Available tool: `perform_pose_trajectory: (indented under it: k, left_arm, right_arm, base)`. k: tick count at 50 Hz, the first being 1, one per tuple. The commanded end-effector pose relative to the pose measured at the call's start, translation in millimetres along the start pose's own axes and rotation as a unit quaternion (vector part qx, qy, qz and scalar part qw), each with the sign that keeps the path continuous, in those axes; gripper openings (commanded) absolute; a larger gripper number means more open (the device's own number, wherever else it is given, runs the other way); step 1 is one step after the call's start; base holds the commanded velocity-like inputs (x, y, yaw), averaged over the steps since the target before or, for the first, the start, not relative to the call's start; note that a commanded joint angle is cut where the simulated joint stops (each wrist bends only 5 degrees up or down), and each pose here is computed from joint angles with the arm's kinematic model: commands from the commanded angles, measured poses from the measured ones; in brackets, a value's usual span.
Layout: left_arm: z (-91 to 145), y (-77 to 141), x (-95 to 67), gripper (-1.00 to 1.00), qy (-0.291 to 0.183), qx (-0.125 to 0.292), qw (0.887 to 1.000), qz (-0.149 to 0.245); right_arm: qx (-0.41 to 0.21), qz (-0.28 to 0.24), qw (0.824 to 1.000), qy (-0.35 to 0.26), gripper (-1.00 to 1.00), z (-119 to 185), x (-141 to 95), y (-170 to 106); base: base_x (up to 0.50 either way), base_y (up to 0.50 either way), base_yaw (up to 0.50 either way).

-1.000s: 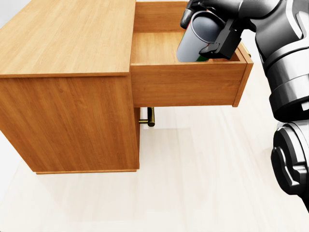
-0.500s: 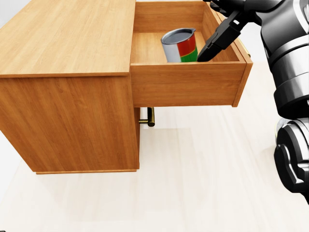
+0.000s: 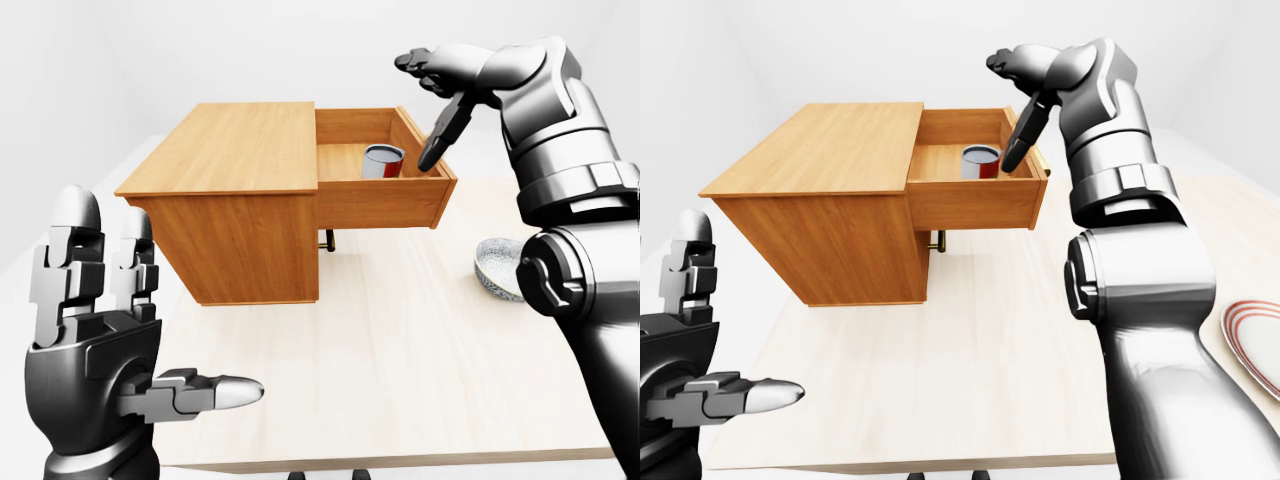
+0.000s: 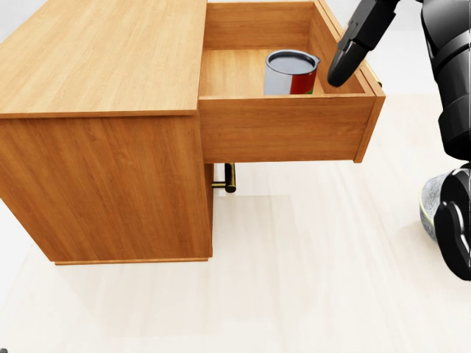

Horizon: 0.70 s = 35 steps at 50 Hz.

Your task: Put the ketchup in the top drawer of the cabinet.

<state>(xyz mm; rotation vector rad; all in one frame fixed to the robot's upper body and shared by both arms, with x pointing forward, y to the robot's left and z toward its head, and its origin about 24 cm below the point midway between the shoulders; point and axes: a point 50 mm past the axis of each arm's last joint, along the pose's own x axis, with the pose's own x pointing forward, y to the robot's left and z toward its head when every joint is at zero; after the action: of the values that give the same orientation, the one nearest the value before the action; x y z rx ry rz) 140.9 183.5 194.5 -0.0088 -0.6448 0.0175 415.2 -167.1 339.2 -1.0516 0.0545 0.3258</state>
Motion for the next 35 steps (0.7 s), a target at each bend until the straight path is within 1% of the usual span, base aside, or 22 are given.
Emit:
perform_pose_trajectory:
  k: [1, 4, 7, 14, 21, 22, 26, 29, 31, 33, 35]
  left_arm:
    - [-1.0, 0.5, 0.6, 1.0, 0.001, 0.0, 1.0, 0.001]
    - [0.6, 0.4, 0.4, 1.0, -0.002, 0.0, 1.0, 0.002]
    - [-0.8, -0.1, 0.2, 1.0, 0.001, 0.0, 1.0, 0.001]
    - [-0.3, -0.4, -0.5, 1.0, 0.002, -0.001, 1.0, 0.0]
    - [0.0, -0.6, -1.0, 1.0, 0.003, -0.001, 1.0, 0.0]
    - [0.1, -0.7, -1.2, 1.0, 0.003, -0.001, 1.0, -0.001]
    - [-0.9, -1.1, -1.3, 1.0, 0.005, -0.002, 1.0, -0.002]
    - [2.0, -1.1, -2.2, 1.0, 0.001, -0.001, 1.0, -0.002]
    - [2.0, -1.3, -2.7, 1.0, 0.003, -0.001, 1.0, -0.003]
    - [4.1, -1.7, -3.4, 1.0, 0.0, -0.001, 1.0, -0.004]
    - [4.6, -1.7, -4.0, 1.0, 0.0, -0.001, 1.0, -0.004]
  right_arm:
    - [-0.027, -0.063, 0.998, -0.007, 1.0, 18.0, -26.6, -41.8]
    - [-0.037, -0.082, 0.996, -0.005, 1.0, 22.4, -35.6, -53.4]
    - [-0.049, -0.111, 0.993, -0.005, 1.0, 27.4, -49.3, -69.4]
    - [-0.055, -0.15, 0.987, -0.005, 1.0, 29.6, -68.2, -88.6]
    - [-0.056, -0.176, 0.983, -0.008, 1.0, 28.3, -80.6, -99.4]
    - [-0.056, -0.189, 0.98, -0.012, 1.0, 29.5, -87.3, -104.8]
    - [-0.064, -0.218, 0.974, -0.02, 1.0, 30.0, -100.5, -113.4]
    - [-0.078, -0.257, 0.963, -0.029, 1.0, 30.0, -117.2, -121.0]
    - [-0.086, -0.274, 0.957, -0.037, 1.0, 30.2, -125.8, -123.5]
    - [-0.105, -0.289, 0.95, -0.058, 1.0, 31.6, -136.4, -123.0]
    - [-0.138, -0.302, 0.94, -0.082, 1.0, 34.9, -148.1, -118.0]
  base:
    - [0.0, 0.0, 0.0]
    - [0.0, 0.0, 0.0]
    - [0.0, 0.0, 0.0]
    - [0.0, 0.0, 0.0]
    - [0.0, 0.0, 0.0]
    - [0.0, 0.0, 0.0]
    - [0.0, 0.0, 0.0]
    - [0.0, 0.0, 0.0]
    - [0.0, 0.0, 0.0]
    - [0.0, 0.0, 0.0]
    - [0.0, 0.0, 0.0]
